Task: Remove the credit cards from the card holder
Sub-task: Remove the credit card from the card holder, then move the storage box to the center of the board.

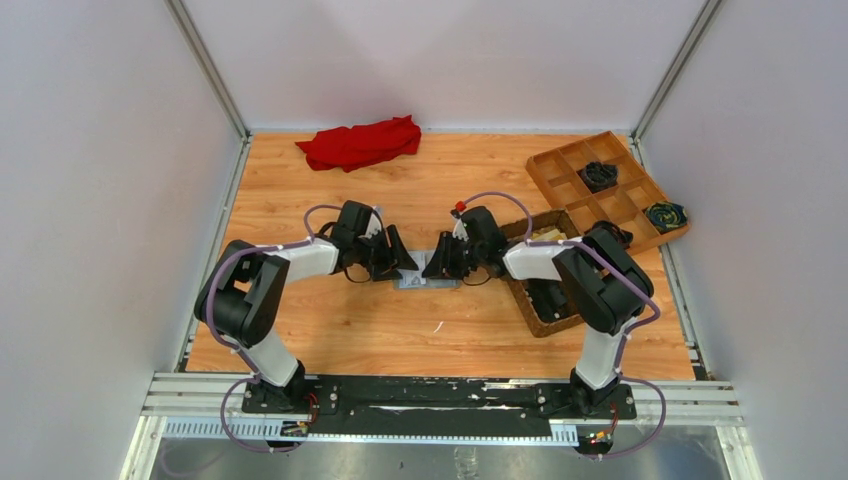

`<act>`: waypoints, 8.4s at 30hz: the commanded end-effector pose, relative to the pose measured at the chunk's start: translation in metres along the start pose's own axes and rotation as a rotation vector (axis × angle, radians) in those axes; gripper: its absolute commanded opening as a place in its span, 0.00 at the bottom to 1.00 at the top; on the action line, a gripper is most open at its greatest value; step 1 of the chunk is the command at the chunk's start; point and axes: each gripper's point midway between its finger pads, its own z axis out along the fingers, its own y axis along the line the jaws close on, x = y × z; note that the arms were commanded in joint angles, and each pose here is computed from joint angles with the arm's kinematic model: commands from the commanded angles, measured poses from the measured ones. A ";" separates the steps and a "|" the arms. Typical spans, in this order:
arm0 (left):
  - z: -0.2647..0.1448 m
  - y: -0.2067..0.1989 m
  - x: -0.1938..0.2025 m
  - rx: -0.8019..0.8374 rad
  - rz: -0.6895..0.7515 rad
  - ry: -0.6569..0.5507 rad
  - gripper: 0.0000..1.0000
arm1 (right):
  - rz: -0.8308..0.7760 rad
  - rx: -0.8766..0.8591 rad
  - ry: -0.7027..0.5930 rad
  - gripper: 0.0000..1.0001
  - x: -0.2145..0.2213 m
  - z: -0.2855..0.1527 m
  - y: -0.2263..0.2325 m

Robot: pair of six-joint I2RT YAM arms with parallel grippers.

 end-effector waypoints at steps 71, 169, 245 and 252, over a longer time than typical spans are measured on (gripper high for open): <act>-0.008 -0.056 -0.011 0.206 0.077 0.040 0.61 | 0.227 -0.136 -0.076 0.00 0.002 -0.011 -0.037; 0.010 0.044 -0.010 -0.189 -0.053 0.039 0.61 | -0.097 -0.165 -0.002 0.00 -0.013 -0.077 0.015; -0.017 0.025 -0.049 -0.017 -0.013 0.078 0.61 | -0.108 0.578 -0.078 0.00 -0.065 -0.247 -0.147; -0.017 0.026 -0.048 -0.020 -0.013 0.081 0.61 | -0.154 0.725 -0.026 0.00 -0.048 -0.282 -0.159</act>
